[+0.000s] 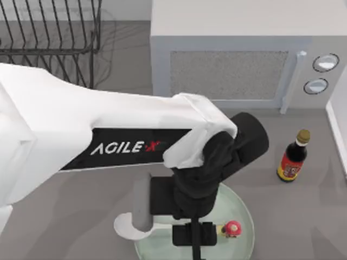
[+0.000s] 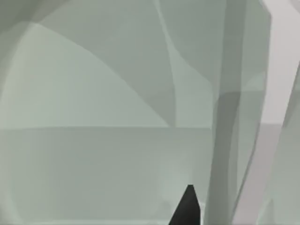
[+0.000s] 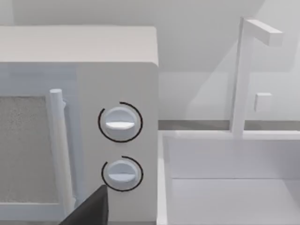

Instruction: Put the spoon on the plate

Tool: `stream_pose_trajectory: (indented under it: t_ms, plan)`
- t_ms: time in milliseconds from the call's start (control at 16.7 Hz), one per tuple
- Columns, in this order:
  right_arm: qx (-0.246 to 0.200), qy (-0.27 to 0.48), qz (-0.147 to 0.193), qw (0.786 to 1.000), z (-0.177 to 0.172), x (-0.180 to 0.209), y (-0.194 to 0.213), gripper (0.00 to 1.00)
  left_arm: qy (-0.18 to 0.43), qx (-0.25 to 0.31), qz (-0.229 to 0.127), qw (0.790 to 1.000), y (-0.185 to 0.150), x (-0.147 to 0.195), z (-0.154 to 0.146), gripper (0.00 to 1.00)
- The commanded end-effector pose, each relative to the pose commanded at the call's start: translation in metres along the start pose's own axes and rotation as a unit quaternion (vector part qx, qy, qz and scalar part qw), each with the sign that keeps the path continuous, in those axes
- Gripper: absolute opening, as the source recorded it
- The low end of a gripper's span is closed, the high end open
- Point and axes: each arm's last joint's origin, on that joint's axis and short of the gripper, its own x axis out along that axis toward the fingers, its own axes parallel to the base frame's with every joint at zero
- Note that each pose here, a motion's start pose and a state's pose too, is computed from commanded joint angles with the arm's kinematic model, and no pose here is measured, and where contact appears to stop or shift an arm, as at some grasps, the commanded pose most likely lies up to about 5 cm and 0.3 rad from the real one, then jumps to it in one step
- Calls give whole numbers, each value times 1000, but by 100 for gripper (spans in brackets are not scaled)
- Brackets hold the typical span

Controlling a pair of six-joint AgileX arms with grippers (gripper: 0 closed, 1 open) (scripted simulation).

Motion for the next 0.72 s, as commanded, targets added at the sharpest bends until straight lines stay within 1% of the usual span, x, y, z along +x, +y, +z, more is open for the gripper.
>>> stream_pose_trajectory:
  t_ms: [360,420,720]
  plan:
    - [0,0,0,1000,0,0,0,100,0,0,0,1000,0,0,0,98]
    - [0,0,0,1000,0,0,0,100,0,0,0,1000,0,0,0,100]
    - [0,0,0,1000,0,0,0,100,0,0,0,1000,0,0,0,100]
